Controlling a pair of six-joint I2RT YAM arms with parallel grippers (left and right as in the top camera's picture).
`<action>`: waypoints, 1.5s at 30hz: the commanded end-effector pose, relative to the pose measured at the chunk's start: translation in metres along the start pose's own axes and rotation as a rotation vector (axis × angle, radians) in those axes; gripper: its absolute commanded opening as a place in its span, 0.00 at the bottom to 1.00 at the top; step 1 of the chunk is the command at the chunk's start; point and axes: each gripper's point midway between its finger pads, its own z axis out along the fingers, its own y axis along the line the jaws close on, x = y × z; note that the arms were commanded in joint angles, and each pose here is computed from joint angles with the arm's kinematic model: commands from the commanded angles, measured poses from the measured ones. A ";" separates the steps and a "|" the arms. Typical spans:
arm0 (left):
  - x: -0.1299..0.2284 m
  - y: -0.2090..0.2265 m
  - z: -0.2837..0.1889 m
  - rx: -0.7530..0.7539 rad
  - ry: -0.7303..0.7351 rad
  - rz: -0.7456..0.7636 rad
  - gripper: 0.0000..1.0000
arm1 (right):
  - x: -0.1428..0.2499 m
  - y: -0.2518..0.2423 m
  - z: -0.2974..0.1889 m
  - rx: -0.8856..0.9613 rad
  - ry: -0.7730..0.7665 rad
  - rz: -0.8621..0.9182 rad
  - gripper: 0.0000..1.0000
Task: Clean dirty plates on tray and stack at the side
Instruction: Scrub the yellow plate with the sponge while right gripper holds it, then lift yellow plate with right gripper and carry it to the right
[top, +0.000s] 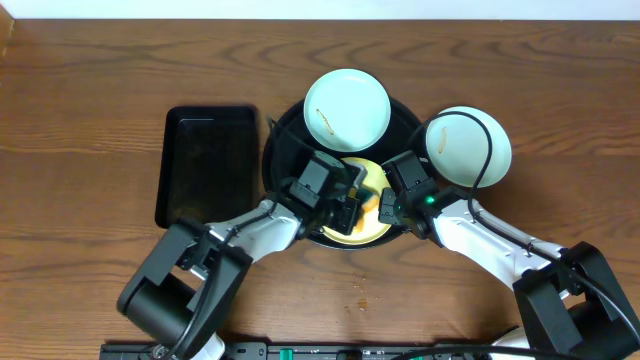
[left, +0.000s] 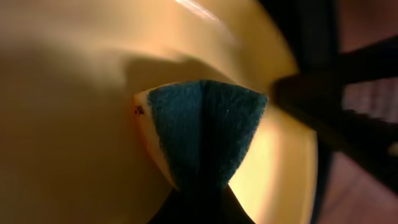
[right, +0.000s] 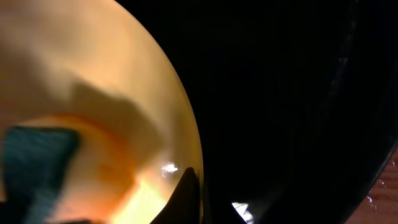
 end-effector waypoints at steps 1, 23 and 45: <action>-0.020 -0.024 -0.004 0.128 -0.043 -0.061 0.07 | 0.012 0.001 0.002 -0.019 0.045 -0.009 0.01; -0.107 0.103 -0.182 -0.267 -0.457 -0.259 0.08 | -0.038 0.030 -0.028 -0.061 -0.096 -0.188 0.01; -0.026 0.199 -0.249 -0.453 -0.397 -0.671 0.08 | -0.143 0.061 -0.243 0.815 -0.809 -0.692 0.01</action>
